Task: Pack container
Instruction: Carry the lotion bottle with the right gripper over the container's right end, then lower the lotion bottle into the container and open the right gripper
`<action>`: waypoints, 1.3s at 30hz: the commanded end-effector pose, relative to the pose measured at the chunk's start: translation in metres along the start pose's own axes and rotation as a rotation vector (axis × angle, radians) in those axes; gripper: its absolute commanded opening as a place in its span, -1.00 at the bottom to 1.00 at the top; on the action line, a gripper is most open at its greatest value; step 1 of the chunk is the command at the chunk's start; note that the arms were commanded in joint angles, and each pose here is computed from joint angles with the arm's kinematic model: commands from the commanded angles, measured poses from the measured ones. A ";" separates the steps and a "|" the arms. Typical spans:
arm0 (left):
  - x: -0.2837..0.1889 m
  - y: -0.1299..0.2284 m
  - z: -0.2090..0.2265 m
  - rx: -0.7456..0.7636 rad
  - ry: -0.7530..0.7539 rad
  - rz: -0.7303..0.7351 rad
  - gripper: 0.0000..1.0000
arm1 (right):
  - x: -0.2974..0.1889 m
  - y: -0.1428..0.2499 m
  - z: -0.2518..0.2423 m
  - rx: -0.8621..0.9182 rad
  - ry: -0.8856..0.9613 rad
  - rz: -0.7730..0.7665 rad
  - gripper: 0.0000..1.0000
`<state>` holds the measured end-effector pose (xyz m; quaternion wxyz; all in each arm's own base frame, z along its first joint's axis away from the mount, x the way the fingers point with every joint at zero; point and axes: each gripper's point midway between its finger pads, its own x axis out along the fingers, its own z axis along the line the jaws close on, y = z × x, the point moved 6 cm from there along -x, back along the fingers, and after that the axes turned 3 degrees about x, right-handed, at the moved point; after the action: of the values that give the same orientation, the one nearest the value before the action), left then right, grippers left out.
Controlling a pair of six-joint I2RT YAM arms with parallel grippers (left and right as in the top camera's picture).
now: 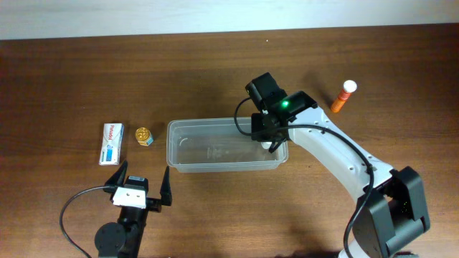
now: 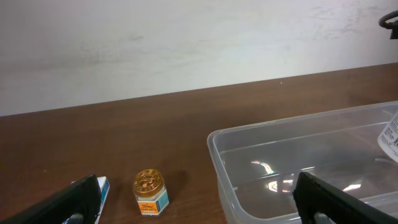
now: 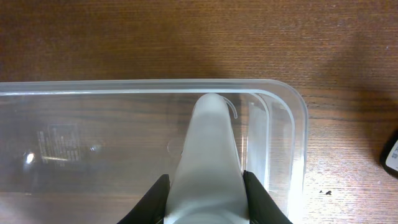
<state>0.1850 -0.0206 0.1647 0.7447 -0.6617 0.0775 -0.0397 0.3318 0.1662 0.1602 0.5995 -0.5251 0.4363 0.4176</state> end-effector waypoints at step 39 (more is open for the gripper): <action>0.000 0.002 0.001 0.015 -0.006 0.005 0.99 | 0.024 0.005 -0.005 0.031 0.032 -0.046 -0.22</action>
<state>0.1850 -0.0206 0.1648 0.7447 -0.6617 0.0774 -0.0398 0.3333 0.1631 0.1377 0.6120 -0.5266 0.4367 0.3967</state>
